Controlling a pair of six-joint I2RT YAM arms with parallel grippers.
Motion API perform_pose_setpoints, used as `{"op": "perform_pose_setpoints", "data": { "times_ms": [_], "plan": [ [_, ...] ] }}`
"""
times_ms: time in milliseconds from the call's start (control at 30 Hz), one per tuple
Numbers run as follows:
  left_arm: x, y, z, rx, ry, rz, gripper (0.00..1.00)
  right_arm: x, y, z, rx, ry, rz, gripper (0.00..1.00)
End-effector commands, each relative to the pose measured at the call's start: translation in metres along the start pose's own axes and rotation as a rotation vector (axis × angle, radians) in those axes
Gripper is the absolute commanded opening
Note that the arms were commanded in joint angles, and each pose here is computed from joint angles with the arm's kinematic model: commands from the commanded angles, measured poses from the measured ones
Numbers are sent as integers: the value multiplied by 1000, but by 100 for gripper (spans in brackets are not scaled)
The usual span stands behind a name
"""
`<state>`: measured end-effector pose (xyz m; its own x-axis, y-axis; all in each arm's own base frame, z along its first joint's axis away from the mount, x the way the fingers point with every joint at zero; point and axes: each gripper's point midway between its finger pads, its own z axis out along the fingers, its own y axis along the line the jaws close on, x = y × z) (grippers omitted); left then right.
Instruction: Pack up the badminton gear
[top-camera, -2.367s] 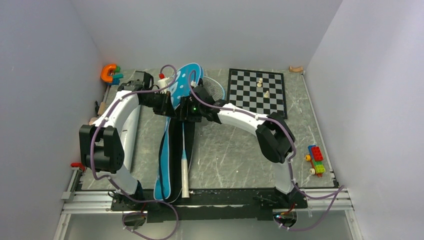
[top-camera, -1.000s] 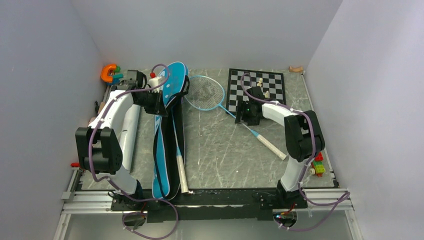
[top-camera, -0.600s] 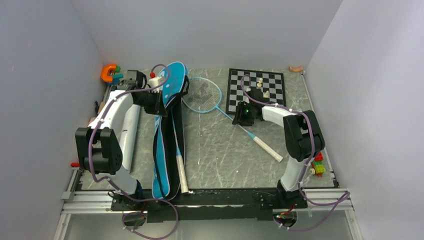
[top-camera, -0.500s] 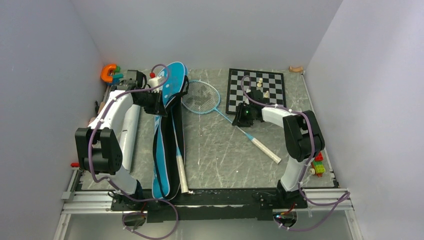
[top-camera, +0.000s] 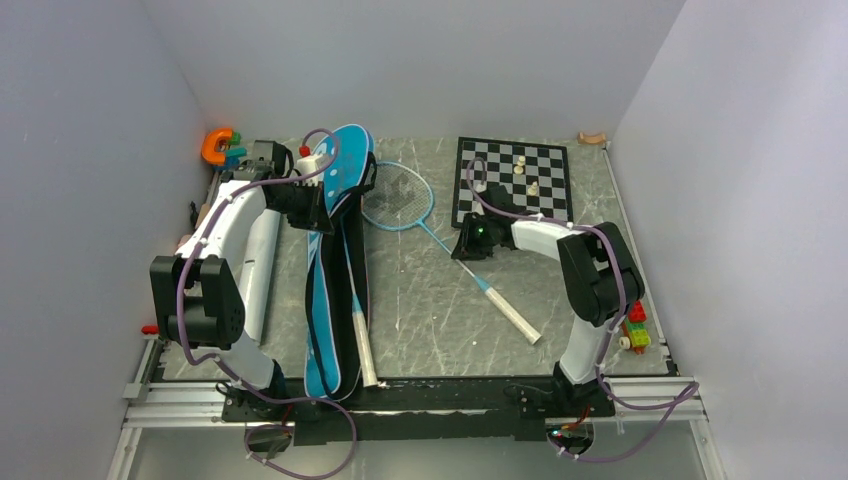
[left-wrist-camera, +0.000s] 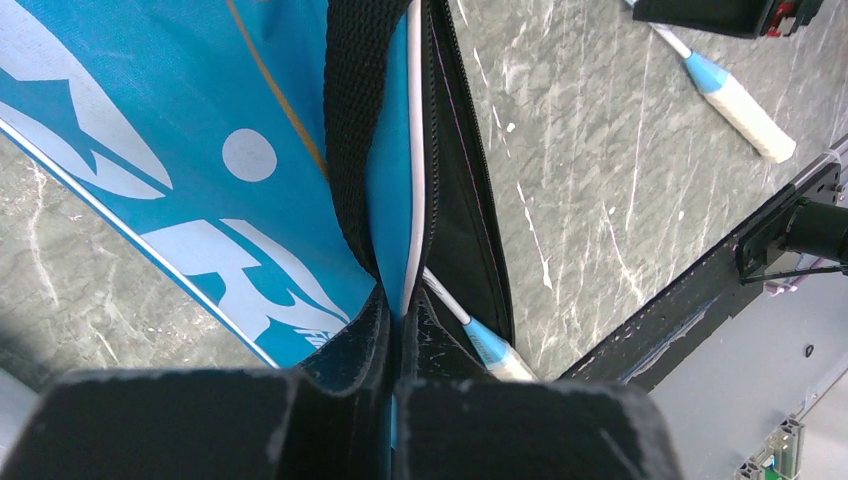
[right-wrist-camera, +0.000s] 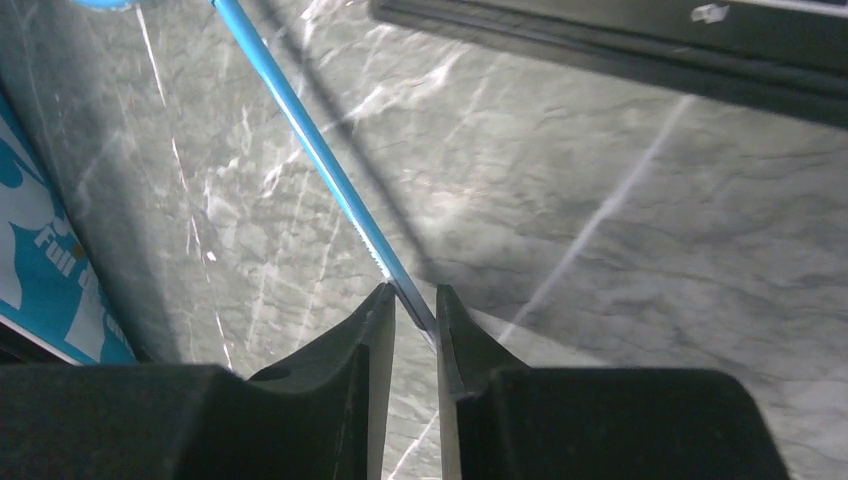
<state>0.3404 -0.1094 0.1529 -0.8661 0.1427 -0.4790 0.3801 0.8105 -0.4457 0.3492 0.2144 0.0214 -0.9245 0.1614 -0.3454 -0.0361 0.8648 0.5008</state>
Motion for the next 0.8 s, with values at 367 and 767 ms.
{"op": "perform_pose_setpoints", "data": {
  "times_ms": [367, 767],
  "plan": [
    [-17, -14, -21, 25, -68, 55, 0, 51, 32, -4, -23, 97, -80, 20],
    [-14, -13, -23, 19, -58, 61, 0, 75, 50, 19, -357, 267, 64, 29]
  ]
}}
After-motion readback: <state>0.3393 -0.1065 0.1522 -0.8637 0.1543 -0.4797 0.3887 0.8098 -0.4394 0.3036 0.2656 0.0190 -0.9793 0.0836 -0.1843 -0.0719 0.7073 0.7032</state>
